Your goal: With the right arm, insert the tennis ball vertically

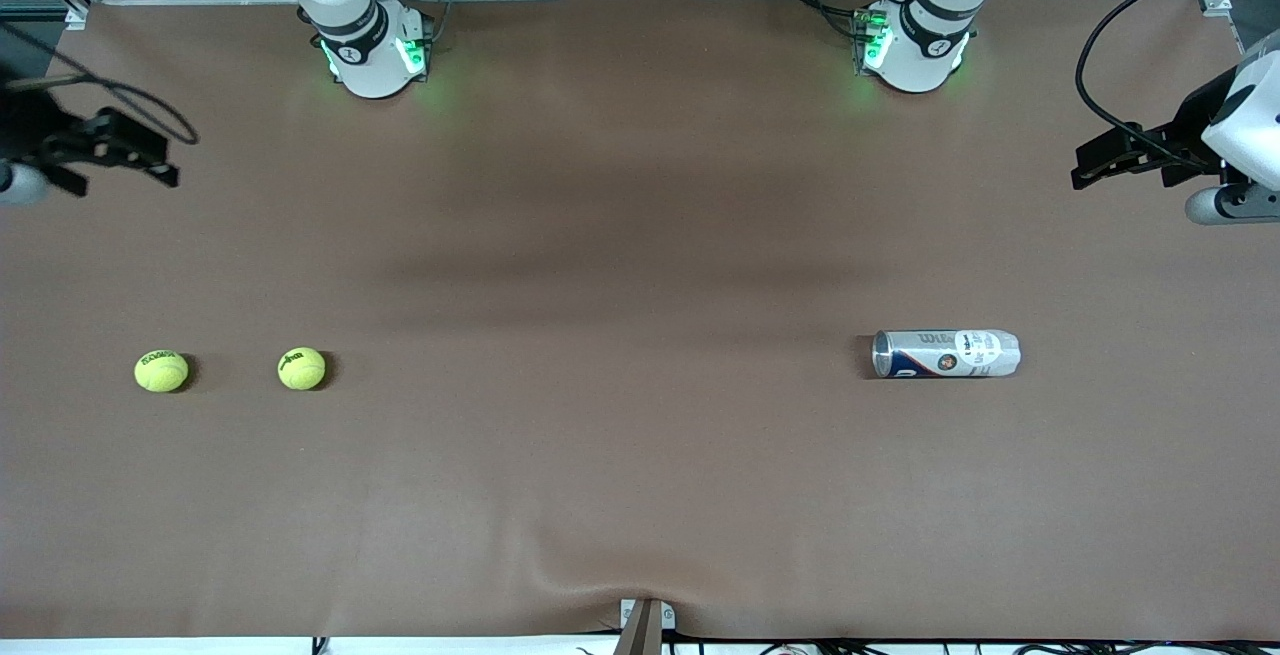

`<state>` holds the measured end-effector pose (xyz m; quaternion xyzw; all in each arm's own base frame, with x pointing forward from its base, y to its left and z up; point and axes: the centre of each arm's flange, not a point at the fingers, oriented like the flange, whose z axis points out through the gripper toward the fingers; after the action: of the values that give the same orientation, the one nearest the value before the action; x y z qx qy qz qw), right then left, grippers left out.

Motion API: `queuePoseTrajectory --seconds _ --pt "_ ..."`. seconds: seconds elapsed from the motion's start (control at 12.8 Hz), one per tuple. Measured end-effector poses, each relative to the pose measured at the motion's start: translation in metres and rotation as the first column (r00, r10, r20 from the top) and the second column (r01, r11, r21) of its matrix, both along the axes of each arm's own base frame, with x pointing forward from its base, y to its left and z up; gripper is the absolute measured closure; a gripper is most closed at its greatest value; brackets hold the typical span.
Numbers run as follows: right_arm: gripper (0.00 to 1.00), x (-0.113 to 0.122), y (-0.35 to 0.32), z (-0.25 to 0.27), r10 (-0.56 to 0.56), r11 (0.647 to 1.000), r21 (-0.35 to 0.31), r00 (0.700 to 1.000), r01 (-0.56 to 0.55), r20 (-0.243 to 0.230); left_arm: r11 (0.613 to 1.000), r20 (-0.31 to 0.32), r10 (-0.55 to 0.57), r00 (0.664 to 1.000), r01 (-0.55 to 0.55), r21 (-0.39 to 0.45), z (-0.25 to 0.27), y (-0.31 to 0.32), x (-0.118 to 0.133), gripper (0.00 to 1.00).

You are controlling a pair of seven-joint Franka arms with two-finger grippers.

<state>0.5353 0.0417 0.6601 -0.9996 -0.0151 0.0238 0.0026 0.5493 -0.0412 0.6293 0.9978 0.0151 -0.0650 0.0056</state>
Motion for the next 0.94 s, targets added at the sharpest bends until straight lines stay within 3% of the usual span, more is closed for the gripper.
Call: queuePoseTrajectory --seconds 0.23,0.47,0.94 --pt "0.0 0.004 -0.008 -0.004 0.034 0.999 -0.032 0.998 -0.033 0.049 1.0 0.0 0.002 1.0 -0.002 0.0 0.0 0.001 0.0 0.0" --pt "0.0 0.008 -0.051 -0.013 0.008 0.999 -0.032 0.999 -0.006 0.049 1.0 0.001 0.006 1.0 -0.006 0.0 0.001 0.002 0.0 0.0" --pt "0.0 0.008 -0.047 -0.014 0.017 0.999 -0.034 0.999 -0.016 0.044 1.0 0.001 0.006 1.0 -0.006 0.0 0.001 0.003 0.0 0.0"
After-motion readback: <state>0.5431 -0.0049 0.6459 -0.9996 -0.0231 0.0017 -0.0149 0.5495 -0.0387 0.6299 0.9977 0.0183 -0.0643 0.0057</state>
